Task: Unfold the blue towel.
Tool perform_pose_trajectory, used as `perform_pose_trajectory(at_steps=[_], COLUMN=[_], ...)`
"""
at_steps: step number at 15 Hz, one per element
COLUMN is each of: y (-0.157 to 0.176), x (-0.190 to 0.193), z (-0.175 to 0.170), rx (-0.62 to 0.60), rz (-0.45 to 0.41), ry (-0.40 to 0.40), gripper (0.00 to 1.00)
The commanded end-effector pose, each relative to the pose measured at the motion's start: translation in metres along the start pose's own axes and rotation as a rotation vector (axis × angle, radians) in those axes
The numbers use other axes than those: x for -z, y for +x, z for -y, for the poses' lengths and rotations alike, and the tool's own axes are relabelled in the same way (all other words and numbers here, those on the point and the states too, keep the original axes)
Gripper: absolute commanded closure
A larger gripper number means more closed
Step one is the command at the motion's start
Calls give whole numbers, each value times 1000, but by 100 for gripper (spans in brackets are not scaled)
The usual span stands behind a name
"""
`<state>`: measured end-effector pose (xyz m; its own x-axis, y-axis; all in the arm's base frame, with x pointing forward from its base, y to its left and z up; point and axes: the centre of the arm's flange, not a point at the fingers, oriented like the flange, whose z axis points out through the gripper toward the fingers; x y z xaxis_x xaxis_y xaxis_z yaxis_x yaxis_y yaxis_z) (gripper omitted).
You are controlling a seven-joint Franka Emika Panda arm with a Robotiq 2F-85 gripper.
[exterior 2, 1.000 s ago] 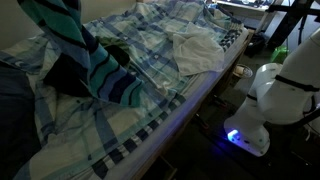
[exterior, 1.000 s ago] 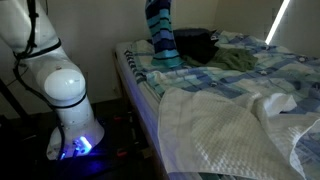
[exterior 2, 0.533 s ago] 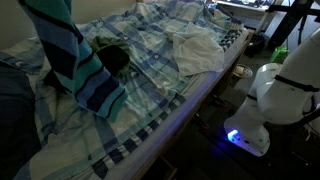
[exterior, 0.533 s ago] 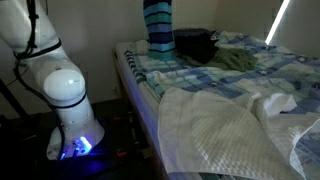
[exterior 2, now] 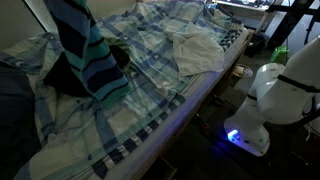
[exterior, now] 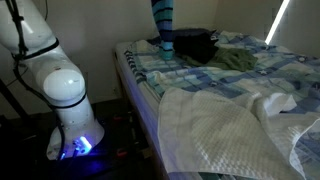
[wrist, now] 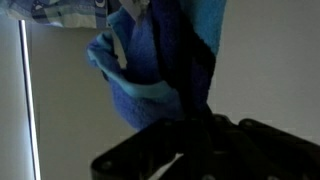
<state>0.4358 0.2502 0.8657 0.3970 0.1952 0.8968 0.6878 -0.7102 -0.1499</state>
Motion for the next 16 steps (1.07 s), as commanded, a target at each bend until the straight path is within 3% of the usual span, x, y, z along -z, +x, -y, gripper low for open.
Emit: perform_pose_trajectory(at_steps=[1, 4, 5, 8, 13, 16], y=[-33, -73, -34, -57, -60, -51], x=[42, 57, 38, 47, 47, 58], z=[-23, -57, -45, -60, -57, -65], rx=[-57, -123, -93, -133, -132, -216], rz=[-3, 37, 14, 36, 41, -34], ry=[-33, -71, -67, -87, -85, -28], gripper=[99, 99, 95, 95, 99, 99])
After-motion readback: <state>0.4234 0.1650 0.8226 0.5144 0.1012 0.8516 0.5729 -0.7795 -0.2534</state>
